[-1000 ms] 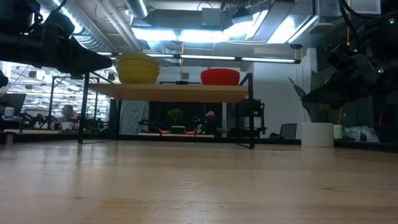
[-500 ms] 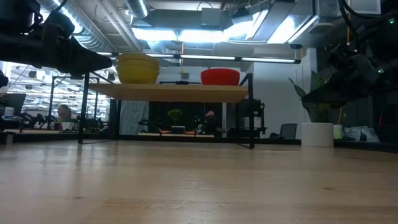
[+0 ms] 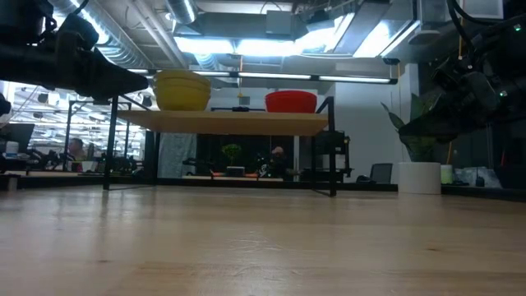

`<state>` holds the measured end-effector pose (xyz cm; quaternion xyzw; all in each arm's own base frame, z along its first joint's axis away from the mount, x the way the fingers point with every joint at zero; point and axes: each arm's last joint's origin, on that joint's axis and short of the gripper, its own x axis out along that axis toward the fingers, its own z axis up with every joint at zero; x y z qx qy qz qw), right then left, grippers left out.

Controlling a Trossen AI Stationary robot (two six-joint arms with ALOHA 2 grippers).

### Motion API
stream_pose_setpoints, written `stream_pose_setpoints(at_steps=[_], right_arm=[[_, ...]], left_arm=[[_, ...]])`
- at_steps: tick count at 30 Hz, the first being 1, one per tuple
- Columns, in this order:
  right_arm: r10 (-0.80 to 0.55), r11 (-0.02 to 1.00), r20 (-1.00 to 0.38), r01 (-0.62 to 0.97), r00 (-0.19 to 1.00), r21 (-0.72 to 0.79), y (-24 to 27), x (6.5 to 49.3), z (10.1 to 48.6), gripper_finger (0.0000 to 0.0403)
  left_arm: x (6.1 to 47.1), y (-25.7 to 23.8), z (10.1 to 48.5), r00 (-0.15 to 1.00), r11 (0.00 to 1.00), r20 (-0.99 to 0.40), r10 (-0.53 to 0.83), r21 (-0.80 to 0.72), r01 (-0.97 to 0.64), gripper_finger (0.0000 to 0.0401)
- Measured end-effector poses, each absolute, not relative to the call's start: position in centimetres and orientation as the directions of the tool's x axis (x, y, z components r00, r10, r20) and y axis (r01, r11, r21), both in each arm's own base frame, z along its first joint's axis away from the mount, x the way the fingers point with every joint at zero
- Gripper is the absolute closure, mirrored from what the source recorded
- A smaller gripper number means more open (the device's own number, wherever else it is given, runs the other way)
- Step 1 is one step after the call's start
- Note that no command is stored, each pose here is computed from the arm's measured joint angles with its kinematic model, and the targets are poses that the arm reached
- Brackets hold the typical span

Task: Pick & Place Mini bowls
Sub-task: Return to Home Position

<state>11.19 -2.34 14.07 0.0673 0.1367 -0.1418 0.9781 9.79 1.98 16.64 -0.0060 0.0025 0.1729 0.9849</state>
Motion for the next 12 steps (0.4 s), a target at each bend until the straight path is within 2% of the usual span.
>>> stream_pose_setpoints(at_steps=[12], right_arm=[[-0.259, 0.951, -0.287, 0.296, 0.922, 0.093, -2.34, 11.19, 14.07, 0.0389]], left_arm=[[9.79, 1.98, 16.64, 0.94, 0.94, -0.007, 0.341, -0.011, -0.341, 0.0303]])
